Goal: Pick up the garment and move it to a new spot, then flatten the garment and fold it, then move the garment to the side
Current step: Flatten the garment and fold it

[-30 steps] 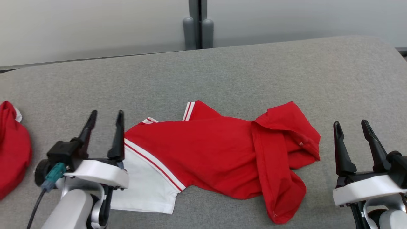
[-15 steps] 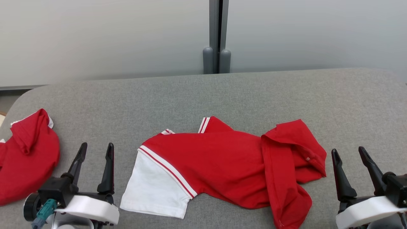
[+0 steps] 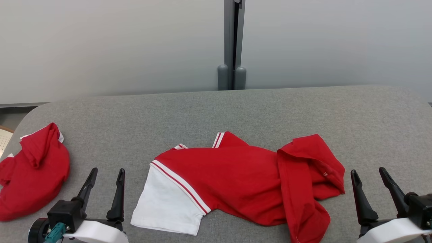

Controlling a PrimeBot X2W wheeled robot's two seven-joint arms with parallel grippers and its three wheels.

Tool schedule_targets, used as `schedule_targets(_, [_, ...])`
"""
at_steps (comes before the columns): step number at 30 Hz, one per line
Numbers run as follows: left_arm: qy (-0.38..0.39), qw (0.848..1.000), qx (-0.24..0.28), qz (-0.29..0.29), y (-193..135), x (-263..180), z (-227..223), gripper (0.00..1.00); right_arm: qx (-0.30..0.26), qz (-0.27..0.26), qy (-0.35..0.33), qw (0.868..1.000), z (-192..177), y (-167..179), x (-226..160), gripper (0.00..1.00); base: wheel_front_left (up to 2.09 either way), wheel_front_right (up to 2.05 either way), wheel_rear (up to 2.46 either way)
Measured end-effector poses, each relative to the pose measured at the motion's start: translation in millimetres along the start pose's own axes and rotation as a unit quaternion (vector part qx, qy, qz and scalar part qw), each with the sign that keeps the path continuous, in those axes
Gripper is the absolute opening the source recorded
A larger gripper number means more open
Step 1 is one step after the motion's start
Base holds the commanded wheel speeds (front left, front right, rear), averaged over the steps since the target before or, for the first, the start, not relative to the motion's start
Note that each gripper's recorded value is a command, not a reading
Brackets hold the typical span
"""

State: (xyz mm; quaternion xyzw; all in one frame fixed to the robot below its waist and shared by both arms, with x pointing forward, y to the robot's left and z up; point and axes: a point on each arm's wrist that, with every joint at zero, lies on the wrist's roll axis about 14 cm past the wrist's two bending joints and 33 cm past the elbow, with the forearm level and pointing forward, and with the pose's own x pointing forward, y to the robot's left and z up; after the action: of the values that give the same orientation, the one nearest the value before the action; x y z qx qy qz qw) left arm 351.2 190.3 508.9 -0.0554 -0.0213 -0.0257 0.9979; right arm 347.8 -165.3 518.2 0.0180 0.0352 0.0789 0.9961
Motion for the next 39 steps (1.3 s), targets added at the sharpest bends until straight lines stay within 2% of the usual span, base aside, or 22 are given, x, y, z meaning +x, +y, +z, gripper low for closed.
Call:
schedule_targets(15, [0.005, 1.0, 0.006, 0.003, 1, -1, 2, 1.0, 0.009, 0.01, 0.006, 1.0, -4, 9, 5, 1.0, 0.0, 0.0, 0.0])
schedule_targets(19, [-0.002, 1.0, 0.01, 0.001, -1, 2, 7, 1.0, 0.016, 0.042, 0.048, 0.998, -28, 33, 2, 1.0, 0.0, 0.0, 0.0])
schedule_targets(24, [-0.005, 1.0, 0.009, -0.001, -4, 5, 9, 1.0, 0.03, 0.088, 0.113, 0.989, -64, 66, -6, 1.0, 0.0, 0.0, 0.0])
schedule_targets(28, [-0.008, 1.0, 0.01, -0.003, -6, 14, 11, 1.0, 0.033, 0.132, 0.174, 0.975, -98, 95, -13, 1.0, 0.0, 0.0, 0.0])
schedule_targets(33, [-0.005, 1.0, 0.01, -0.001, -5, 19, 6, 1.0, -0.017, 0.148, 0.214, 0.966, -123, 97, -10, 1.0, 0.0, 0.0, 0.0])
schedule_targets(34, [-0.004, 1.0, 0.01, 0.0, -5, 20, 5, 1.0, -0.024, 0.144, 0.216, 0.965, -125, 94, -8, 0.93, 0.0, 0.0, 0.0])
schedule_targets(36, [-0.003, 1.0, 0.011, 0.002, -3, 23, 4, 1.0, -0.028, 0.138, 0.221, 0.965, -128, 91, -5, 0.24, 0.0, 0.0, 0.0])
schedule_targets(37, [-0.002, 1.0, 0.011, 0.003, -2, 24, 3, 1.0, -0.027, 0.135, 0.222, 0.965, -129, 89, -2, 0.0, 0.0, 0.0, 0.0])
schedule_targets(39, [0.0, 1.0, 0.01, 0.004, -2, 25, 1, 1.0, -0.025, 0.127, 0.213, 0.968, -125, 85, 3, 0.0, 0.0, 0.0, 0.0])
